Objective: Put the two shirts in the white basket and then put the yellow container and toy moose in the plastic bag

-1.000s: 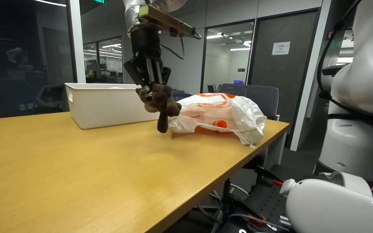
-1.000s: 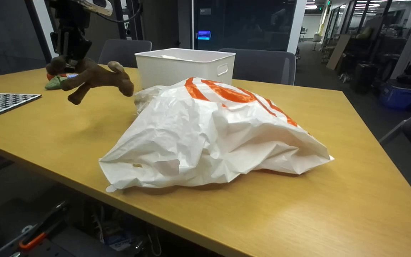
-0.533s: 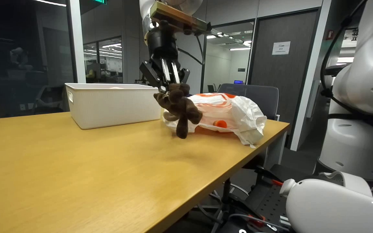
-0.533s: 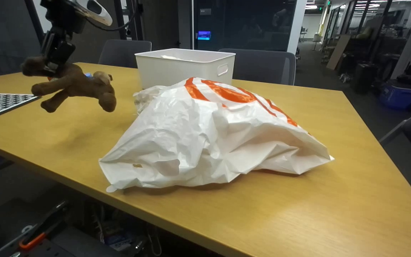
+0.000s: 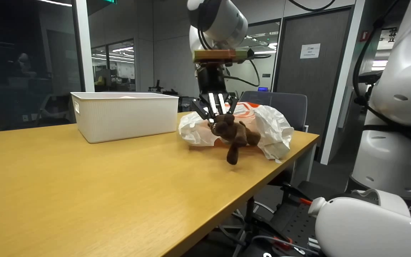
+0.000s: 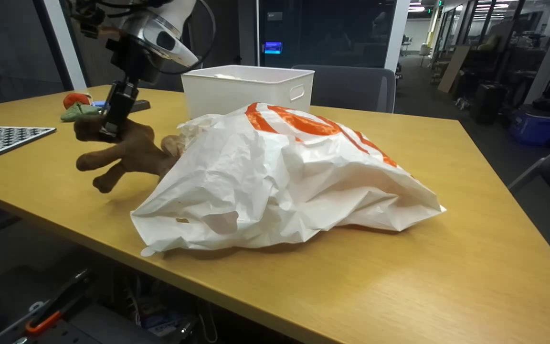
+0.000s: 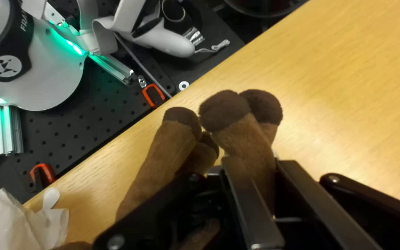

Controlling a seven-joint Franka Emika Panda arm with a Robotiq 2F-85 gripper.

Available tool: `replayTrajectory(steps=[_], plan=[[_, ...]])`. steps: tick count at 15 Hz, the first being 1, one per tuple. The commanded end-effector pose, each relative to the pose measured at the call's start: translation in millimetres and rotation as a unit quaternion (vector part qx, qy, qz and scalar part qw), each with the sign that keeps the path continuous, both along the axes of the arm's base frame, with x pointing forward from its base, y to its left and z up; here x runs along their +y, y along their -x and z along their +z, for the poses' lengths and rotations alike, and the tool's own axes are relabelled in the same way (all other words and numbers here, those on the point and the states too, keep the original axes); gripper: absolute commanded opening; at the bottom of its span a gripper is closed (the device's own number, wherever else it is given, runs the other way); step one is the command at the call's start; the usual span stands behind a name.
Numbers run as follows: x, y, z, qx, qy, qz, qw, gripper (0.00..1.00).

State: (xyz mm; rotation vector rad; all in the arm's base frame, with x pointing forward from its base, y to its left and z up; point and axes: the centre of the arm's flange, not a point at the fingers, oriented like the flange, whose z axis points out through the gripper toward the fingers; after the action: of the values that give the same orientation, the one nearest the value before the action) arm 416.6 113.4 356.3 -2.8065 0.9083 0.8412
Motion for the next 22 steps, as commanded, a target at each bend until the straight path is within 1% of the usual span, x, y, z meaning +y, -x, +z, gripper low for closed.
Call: replayTrajectory(steps=[1,3,6,10,12,14,15,16,18,20,22], plan=[[-41.4,5.3,-6.5,-0.050,0.053,-0.066,0.9951,0.04],[-59.6,0.8,-13.7,-0.075,0.080,-0.092,0.9897,0.04],[-73.2,-4.6,-14.2,-0.135,0.121,-0.107,0.9776,0.04],[-75.2,-5.8,-3.7,-0.214,0.161,-0.114,0.9568,0.04],[-74.1,-5.7,-0.2,-0.240,0.172,-0.119,0.9481,0.04],[-73.8,-5.2,1.3,-0.258,0.205,-0.117,0.9369,0.04],[-75.8,-6.4,-1.8,-0.261,0.235,-0.109,0.9300,0.04],[-78.0,-7.0,-4.6,-0.263,0.256,-0.104,0.9244,0.04],[-88.3,-13.9,-17.4,-0.258,0.316,-0.088,0.9088,0.04],[-94.3,-18.1,-23.8,-0.267,0.361,-0.070,0.8908,0.04],[-95.2,-21.0,-25.7,-0.286,0.373,-0.065,0.8801,0.04]])
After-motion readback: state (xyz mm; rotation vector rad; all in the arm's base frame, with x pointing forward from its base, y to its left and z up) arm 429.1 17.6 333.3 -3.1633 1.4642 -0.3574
